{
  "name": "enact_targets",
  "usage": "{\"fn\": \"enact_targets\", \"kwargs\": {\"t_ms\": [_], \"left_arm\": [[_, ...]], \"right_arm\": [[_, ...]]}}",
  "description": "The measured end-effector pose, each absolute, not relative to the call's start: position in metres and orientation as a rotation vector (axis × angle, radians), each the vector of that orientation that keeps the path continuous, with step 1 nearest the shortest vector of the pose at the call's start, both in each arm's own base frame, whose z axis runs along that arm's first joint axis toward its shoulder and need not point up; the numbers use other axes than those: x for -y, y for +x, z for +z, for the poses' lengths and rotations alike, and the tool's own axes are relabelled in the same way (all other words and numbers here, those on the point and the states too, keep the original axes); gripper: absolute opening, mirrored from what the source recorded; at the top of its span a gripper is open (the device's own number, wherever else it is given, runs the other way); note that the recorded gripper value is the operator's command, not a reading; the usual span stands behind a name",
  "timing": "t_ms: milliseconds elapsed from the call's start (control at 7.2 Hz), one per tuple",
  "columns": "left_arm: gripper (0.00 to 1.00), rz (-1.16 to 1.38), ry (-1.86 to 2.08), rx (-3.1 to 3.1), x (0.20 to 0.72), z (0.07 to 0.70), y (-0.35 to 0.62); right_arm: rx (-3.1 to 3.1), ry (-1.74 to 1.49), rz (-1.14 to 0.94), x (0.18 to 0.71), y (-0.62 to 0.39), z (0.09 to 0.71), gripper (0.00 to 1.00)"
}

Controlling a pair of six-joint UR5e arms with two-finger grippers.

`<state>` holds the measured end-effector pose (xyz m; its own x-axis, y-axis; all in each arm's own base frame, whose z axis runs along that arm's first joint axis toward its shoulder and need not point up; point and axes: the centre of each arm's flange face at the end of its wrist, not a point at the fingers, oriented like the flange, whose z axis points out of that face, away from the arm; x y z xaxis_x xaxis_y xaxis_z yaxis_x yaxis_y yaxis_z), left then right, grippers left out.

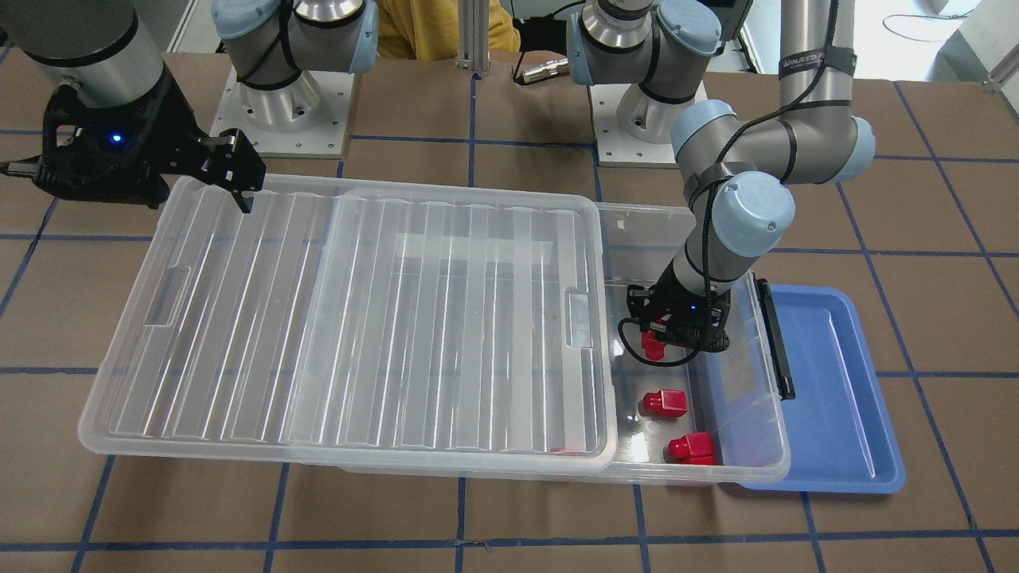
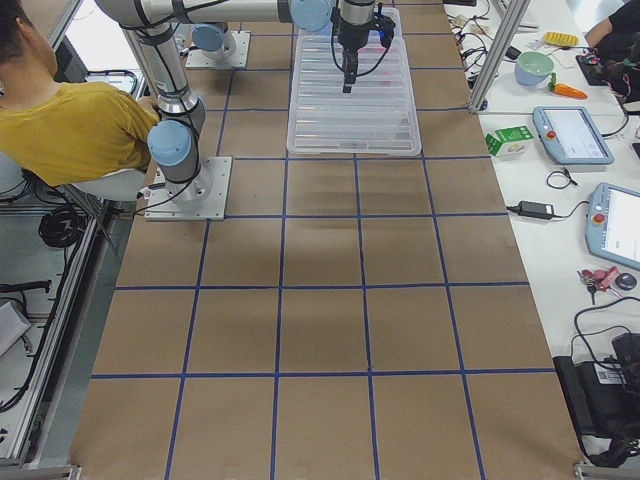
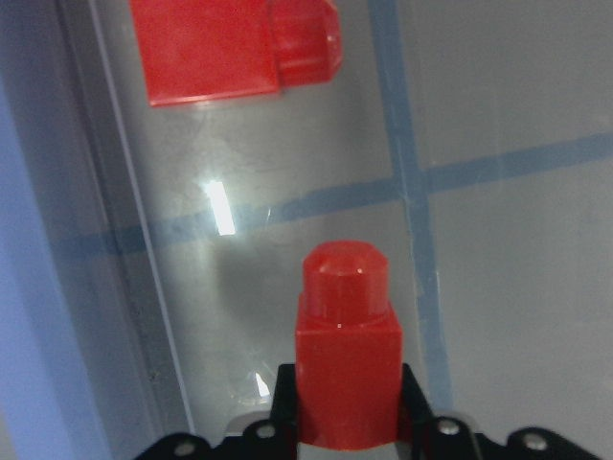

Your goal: Place red block in blue tray from box

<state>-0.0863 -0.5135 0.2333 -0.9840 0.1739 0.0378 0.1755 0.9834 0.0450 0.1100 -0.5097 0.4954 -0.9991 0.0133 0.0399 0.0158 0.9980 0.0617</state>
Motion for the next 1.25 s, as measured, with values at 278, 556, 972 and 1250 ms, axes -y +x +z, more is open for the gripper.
{"fn": "enact_targets", "kwargs": {"t_ms": [278, 556, 972, 1250], "left_arm": [[0.0, -0.082, -0.267, 3.097, 0.521, 0.293, -0.084], [0.0, -0.047, -0.268, 3.107, 0.534, 0.366, -0.078], [0.0, -0.037, -0.267, 3.166, 0.542, 0.399, 0.02], [0.0, -0.066, -0.297, 3.136, 0.546, 0.377, 0.094]], "right_arm": [[3.101, -0.023, -0.094, 0.51, 0.11, 0.495, 1.0], [3.1, -0.023, -0.091, 0.51, 0.11, 0.496, 1.0], [3.1, -0.025, -0.095, 0.51, 0.11, 0.495, 1.0], [3.098, -0.025, -0.101, 0.509, 0.11, 0.495, 1.0]]}}
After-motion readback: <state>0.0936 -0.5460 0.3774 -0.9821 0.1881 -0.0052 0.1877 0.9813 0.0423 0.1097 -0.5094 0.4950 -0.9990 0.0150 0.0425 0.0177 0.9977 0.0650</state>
